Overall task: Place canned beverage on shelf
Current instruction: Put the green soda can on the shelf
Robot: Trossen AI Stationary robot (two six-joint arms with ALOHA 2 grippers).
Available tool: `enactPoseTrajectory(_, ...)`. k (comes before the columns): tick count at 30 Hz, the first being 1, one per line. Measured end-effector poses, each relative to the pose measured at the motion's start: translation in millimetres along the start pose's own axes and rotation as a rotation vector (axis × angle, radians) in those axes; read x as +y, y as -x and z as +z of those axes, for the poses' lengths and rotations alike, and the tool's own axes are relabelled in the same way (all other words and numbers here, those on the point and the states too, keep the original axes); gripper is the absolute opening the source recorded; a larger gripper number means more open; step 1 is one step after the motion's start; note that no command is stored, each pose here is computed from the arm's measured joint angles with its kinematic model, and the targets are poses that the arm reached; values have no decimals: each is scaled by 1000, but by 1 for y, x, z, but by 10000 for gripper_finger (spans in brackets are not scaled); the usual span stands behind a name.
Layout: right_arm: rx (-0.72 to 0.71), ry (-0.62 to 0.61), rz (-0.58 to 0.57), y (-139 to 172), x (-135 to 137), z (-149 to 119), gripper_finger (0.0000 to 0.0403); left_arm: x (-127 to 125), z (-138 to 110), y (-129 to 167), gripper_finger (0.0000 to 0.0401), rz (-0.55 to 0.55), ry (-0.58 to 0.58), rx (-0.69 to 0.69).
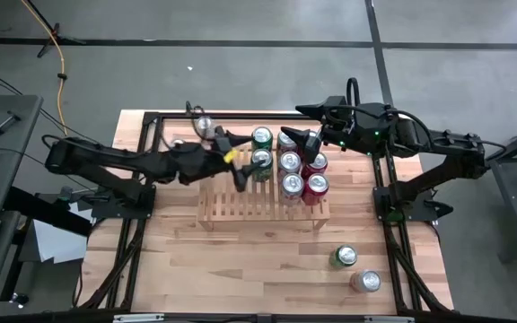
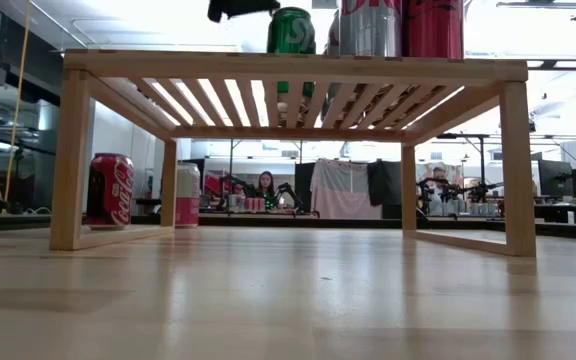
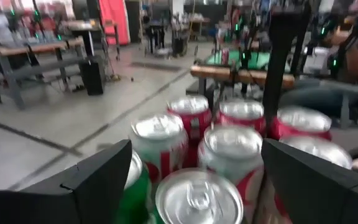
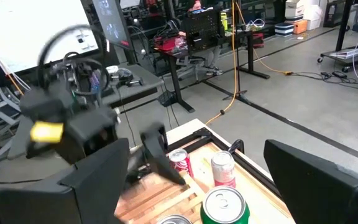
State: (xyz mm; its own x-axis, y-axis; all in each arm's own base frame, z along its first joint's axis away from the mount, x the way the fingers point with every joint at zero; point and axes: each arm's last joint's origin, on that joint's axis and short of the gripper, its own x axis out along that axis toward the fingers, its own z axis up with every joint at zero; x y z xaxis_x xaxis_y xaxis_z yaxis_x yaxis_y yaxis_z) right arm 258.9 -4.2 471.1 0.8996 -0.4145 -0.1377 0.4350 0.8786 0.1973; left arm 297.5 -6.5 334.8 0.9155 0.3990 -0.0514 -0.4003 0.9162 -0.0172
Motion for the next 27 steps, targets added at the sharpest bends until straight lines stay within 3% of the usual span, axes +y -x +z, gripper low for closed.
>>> enactPoseTrajectory(8, 0, -1, 0, 0, 0, 0, 358, 15, 42, 44, 351, -2, 30, -143)
enactPoseTrajectory(14, 7, 2, -2, 0, 0, -1, 358, 36, 71, 89, 351, -31, 150, -250)
enactPoseTrajectory(21, 37, 15, 35, 0, 1, -3, 358, 57, 90, 136, 351, -193, 264, -339)
enactPoseTrajectory(27, 40, 22, 37, 0, 1, -3, 358, 67, 96, 155, 351, -202, 287, -381)
